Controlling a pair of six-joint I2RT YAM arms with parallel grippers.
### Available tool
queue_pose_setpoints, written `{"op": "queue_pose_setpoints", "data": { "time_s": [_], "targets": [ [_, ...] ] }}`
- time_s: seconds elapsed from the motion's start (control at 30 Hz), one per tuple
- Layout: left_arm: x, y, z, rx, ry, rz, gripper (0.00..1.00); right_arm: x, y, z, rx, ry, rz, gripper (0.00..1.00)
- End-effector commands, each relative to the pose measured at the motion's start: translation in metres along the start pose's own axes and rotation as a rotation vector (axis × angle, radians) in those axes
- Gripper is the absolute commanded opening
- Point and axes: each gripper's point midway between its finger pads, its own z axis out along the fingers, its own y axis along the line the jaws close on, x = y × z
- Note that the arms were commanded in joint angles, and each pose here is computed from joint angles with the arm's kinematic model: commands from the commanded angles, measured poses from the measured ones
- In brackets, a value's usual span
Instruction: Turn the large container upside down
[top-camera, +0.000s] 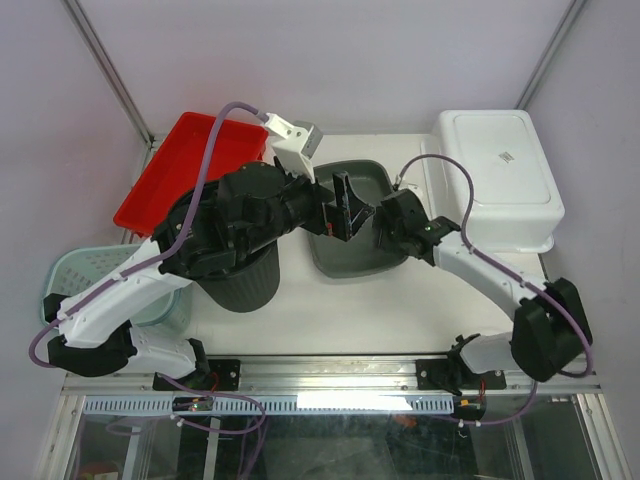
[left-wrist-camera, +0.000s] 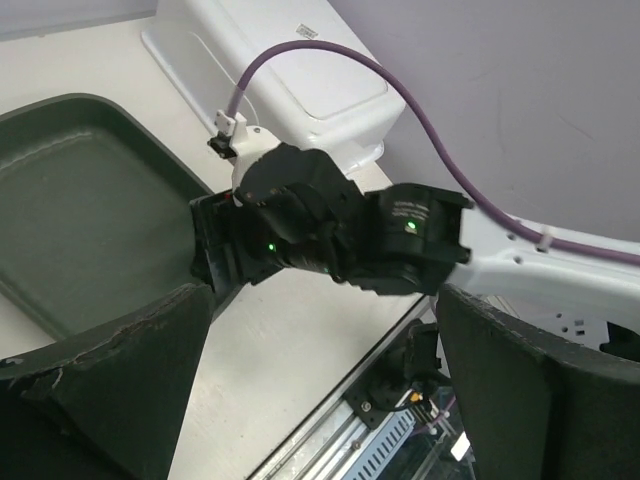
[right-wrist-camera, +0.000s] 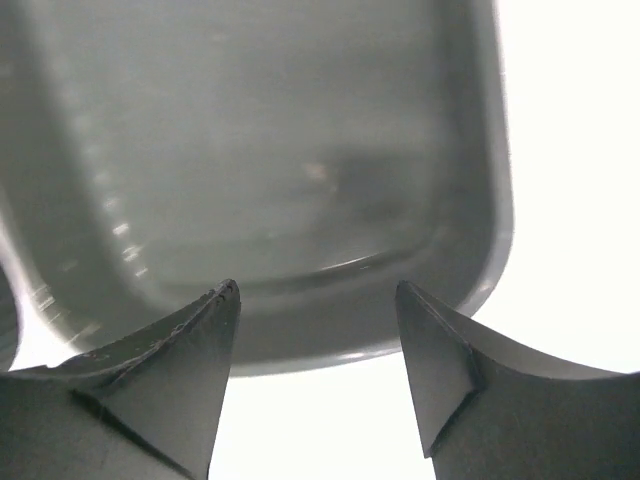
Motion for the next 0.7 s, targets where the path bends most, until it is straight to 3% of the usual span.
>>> {"op": "queue_pose_setpoints", "data": {
  "time_s": [0.0, 0.17, 0.5, 0.6, 0.67],
  "targets": [
    [-0.017, -0.015, -0.005, 0.065, -0.057, -0.025, 0.99, -0.01, 0.06, -0.041, -0.225, -0.13, -0.103, 0.67],
    [-0.017, -0.013, -0.006, 0.06, -0.063, -0.042, 0.99, 0.018, 0.13, -0.055, -0.423, -0.195, -0.288, 0.68],
    [-0.022, -0.001, -0.022, 0.028, -0.102, -0.085, 0.99, 0.061, 0.177, 0.007, -0.255, -0.12, -0.513, 0.72],
    [-0.021, -0.001, -0.022, 0.029, -0.099, -0.084, 0.99, 0.064, 0.177, 0.02, -0.206, -0.119, -0.519, 0.65],
    [-0.019, -0.001, -0.021, 0.03, -0.096, -0.081, 0.99, 0.062, 0.176, 0.02, -0.194, -0.128, -0.508, 0.51]
  ]
}}
